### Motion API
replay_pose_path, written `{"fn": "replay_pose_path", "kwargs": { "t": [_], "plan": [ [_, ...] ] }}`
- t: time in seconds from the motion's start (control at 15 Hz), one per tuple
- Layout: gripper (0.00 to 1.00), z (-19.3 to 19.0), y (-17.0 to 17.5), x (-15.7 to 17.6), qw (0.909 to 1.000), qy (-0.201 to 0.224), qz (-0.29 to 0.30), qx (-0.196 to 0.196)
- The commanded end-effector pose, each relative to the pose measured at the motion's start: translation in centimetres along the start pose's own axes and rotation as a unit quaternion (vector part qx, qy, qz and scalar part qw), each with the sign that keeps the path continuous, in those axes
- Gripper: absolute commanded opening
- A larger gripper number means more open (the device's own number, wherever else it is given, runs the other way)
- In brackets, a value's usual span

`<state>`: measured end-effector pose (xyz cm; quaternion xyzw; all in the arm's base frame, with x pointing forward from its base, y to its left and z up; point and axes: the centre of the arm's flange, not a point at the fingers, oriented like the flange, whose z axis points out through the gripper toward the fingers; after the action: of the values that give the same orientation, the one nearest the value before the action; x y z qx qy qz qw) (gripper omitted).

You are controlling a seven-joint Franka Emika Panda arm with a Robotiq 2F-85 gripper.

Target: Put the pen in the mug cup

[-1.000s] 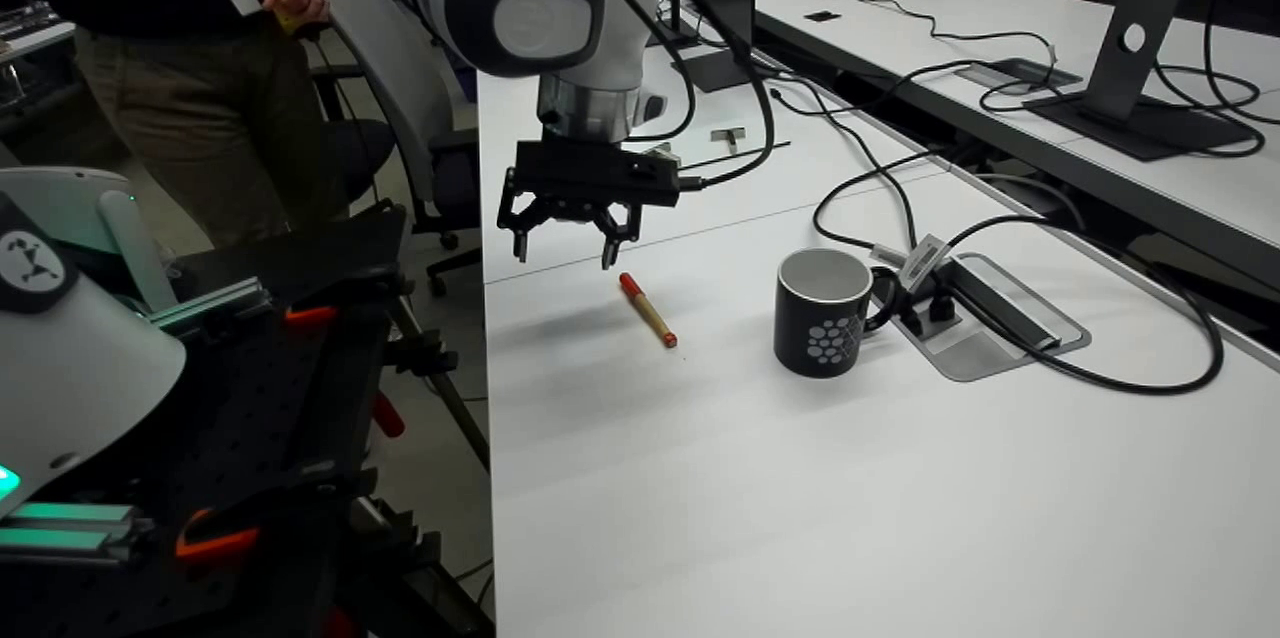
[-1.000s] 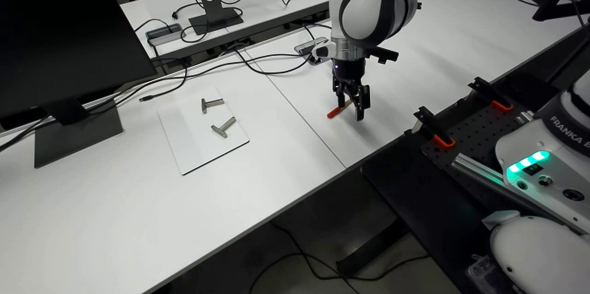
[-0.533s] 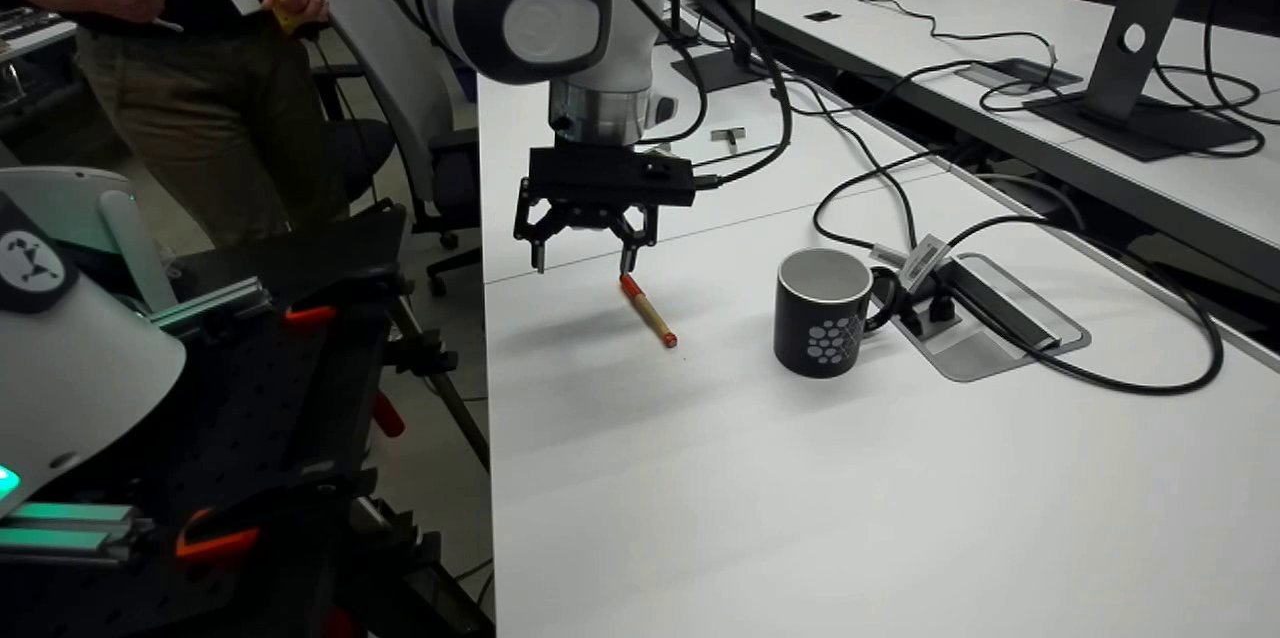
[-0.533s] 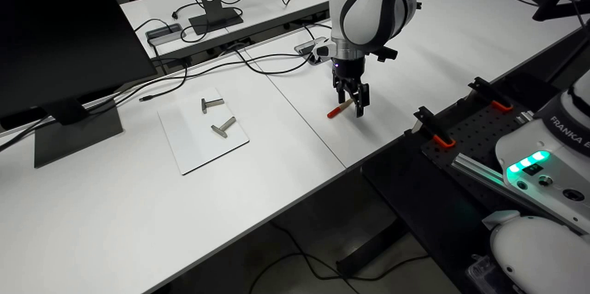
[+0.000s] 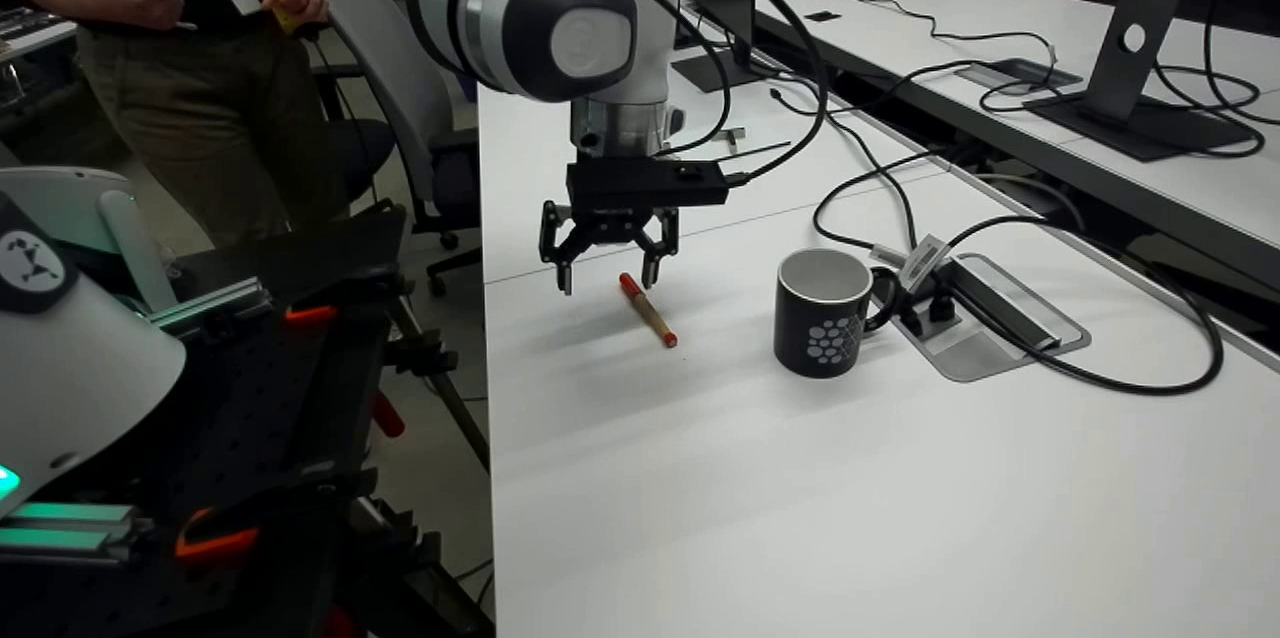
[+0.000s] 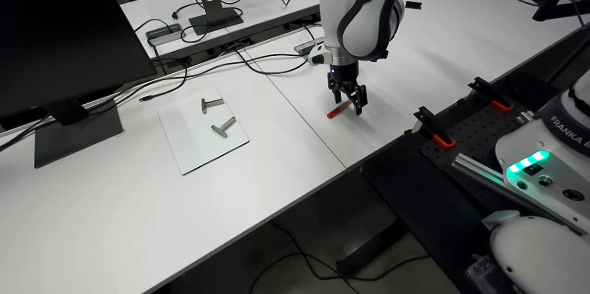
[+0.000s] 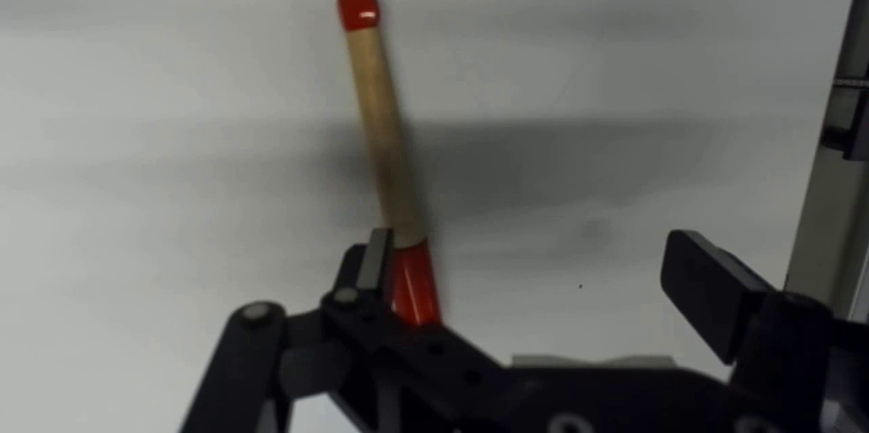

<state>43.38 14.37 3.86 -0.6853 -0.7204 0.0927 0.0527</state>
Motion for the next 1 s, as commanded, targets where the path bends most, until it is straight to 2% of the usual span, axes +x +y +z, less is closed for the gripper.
{"fn": "replay_pose_path", "kwargs": {
  "t": [0.0,0.33,0.73,0.8,0.93],
  "plan": [
    [1.0,0.9,1.5,0.7,0.9994,-0.007,-0.03,-0.015],
    [1.0,1.3,2.0,1.1,0.9988,0.001,-0.041,-0.027],
    [1.0,2.4,2.3,1.4,0.9986,0.006,-0.048,-0.023],
    [0.75,2.6,2.3,1.4,0.9986,0.007,-0.047,-0.022],
    [0.69,2.8,2.3,1.4,0.9986,0.007,-0.048,-0.021]
  ]
}}
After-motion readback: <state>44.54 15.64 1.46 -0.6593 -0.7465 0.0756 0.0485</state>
